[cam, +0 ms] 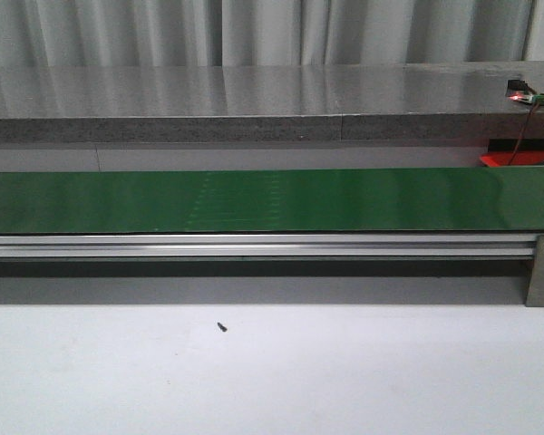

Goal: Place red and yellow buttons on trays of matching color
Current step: 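Grasp the second yellow button with the left gripper, carry over belt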

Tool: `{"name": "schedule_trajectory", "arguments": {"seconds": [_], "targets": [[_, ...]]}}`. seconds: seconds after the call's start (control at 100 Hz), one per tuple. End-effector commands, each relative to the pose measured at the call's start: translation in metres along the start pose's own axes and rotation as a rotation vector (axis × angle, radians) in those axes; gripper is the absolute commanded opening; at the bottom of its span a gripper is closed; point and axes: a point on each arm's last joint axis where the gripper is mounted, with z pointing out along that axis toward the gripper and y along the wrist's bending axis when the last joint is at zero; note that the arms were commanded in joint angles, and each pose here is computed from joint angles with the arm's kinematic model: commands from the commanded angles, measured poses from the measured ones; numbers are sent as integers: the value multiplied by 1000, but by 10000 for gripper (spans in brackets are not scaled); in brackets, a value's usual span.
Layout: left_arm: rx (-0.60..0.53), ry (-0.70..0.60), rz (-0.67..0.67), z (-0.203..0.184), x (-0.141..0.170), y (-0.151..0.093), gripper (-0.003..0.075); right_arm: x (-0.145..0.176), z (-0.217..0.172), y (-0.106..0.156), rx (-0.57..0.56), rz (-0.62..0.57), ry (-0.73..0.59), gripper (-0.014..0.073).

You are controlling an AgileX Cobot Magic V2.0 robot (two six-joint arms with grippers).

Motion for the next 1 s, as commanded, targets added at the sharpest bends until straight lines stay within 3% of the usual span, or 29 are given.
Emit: {"name": "schedule_trajectory", "arguments": {"seconds": [0.0, 0.3, 0.9, 0.99], "targets": [[0, -69, -1, -5, -10, 2, 618, -14, -3, 2, -15, -11, -111, -68], [-14, 1, 16, 36, -13, 0, 618, -14, -3, 2, -15, -11, -111, -68], [-2, -28, 25, 77, -20, -4, 617, -14, -3, 2, -15, -11, -111, -68], [0, -38, 25, 77, -21, -5, 561, -14, -3, 2, -15, -11, -111, -68]]}}
